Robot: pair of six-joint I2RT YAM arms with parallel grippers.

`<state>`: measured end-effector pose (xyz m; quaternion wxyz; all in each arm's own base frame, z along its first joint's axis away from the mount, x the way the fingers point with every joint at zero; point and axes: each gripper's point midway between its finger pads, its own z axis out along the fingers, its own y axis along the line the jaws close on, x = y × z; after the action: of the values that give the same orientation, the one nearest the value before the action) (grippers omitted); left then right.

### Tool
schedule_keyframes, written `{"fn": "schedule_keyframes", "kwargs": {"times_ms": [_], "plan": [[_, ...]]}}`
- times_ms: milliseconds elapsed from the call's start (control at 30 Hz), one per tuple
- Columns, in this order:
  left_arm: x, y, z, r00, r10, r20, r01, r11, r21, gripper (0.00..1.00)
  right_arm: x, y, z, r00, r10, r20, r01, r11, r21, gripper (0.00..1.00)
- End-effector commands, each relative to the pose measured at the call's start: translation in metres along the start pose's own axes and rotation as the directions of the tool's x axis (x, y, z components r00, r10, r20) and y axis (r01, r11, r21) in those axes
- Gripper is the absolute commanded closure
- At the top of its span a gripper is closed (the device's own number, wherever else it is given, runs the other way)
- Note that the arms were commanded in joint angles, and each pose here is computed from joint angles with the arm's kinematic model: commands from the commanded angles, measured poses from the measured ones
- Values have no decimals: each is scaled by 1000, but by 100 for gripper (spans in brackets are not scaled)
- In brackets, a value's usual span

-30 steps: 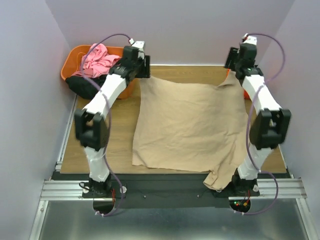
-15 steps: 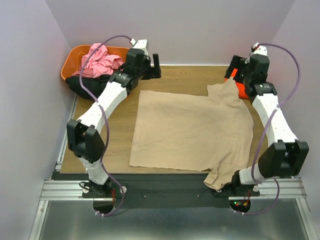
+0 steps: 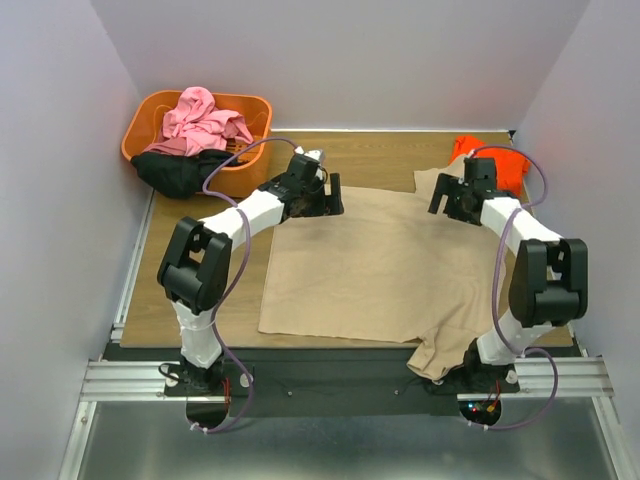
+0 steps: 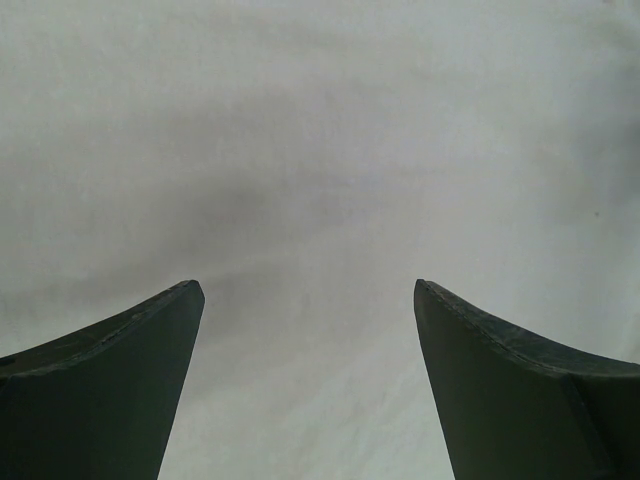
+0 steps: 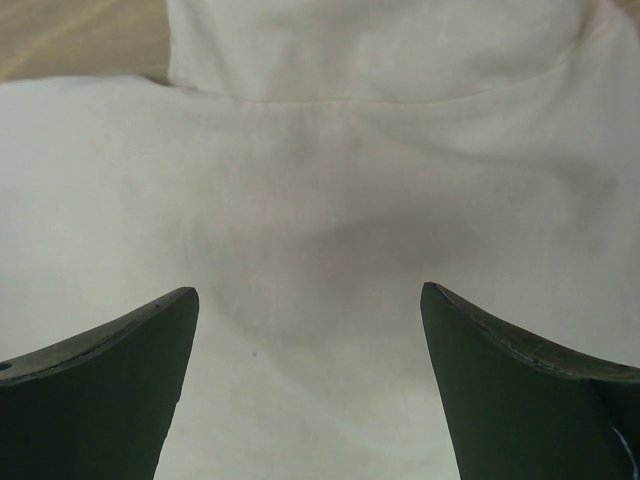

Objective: Fold and stack the t-shirts
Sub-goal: Flatten the tshirt out

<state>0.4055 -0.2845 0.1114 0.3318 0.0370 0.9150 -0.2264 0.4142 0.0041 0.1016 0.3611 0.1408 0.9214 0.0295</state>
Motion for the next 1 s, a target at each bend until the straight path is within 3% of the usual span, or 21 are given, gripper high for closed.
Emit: {"fn": "schedule_keyframes", "kwargs": {"times_ms": [0,200,533,800,967], "plan": [[-13,-13,7,998,-17,57,13,997,72,2,-13,8,19,999,-35,22,35,999,-28,2],[23,13,34,998,-61,-27,61,998,26,2,9,8,65,995,-59,-77,57,998,-29,3],[51,78,31,988,-150,-28,146,984,-103,2,34,42,94,981,-109,-161,88,988,-127,5],[40,131,19,981,-191,22,191,955,-228,2,36,94,108,972,-174,-159,140,968,-208,5],[22,138,24,988,-148,33,152,959,-241,1,38,118,116,967,-192,-168,149,960,-235,5]]}}
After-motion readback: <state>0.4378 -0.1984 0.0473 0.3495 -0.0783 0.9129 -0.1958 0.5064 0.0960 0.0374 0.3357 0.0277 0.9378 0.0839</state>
